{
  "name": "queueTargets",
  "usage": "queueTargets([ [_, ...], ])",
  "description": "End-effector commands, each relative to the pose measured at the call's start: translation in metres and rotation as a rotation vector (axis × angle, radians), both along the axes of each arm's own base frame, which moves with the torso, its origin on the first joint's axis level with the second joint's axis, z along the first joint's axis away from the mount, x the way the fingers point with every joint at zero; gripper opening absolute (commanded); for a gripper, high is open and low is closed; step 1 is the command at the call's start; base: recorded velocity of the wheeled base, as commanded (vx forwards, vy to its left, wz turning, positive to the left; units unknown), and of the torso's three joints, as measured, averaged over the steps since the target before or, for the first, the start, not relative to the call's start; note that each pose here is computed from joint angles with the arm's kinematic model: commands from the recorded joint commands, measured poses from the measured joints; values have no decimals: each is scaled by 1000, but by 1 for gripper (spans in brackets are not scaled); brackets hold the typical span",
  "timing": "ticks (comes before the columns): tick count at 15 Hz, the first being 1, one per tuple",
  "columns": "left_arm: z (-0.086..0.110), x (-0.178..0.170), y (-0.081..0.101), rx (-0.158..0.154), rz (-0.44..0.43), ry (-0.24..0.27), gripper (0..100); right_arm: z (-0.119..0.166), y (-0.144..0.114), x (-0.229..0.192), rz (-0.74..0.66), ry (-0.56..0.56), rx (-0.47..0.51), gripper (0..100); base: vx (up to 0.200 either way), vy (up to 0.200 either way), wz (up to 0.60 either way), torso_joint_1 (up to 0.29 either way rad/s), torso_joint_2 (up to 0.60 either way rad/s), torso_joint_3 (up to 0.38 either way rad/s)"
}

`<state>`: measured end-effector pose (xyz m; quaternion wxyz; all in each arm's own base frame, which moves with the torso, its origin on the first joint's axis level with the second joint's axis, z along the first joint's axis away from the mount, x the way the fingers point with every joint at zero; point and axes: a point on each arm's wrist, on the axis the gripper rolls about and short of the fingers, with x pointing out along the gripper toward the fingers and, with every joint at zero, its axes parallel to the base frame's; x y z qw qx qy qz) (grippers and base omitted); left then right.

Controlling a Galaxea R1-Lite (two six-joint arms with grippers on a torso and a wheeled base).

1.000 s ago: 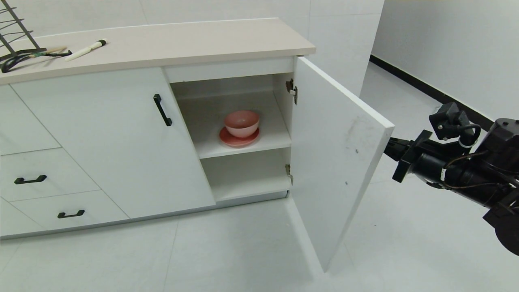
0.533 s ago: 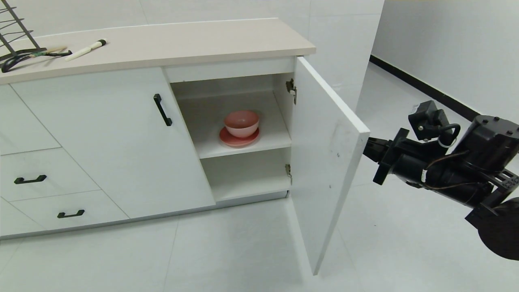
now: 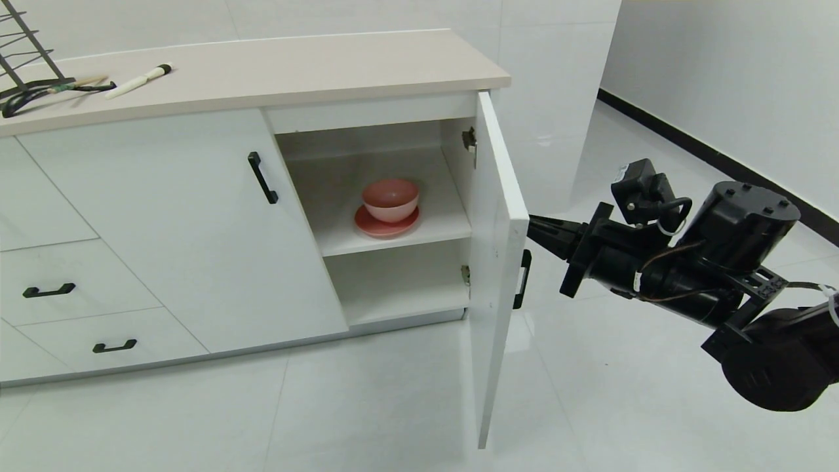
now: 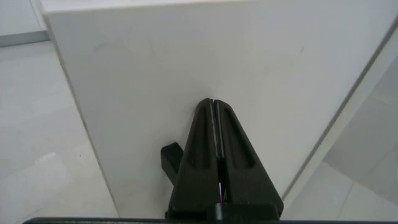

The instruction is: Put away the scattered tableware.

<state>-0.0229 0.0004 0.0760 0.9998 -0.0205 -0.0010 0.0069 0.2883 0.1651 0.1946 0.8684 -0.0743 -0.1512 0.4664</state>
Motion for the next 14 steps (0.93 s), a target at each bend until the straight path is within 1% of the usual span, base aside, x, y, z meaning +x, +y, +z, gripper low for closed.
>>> queueTargets([
  [1,0,0,0,0,0,0,100,-2,7,3,15,1,-1,0,0,0,0,0,0,0],
  [2,0,0,0,0,0,0,100,-5,12,5,24,4,-2,0,0,0,0,0,0,0],
  [5,0,0,0,0,0,0,100,2,28,9,58,-33,19,0,0,0,0,0,0,0],
  [10,0,0,0,-2,0,0,100,-5,53,9,118,-33,20,0,0,0,0,0,0,0],
  [12,0,0,0,0,0,0,100,-5,59,12,125,-42,24,0,0,0,0,0,0,0],
  [14,0,0,0,0,0,0,100,2,75,22,143,-87,53,0,0,0,0,0,0,0],
])
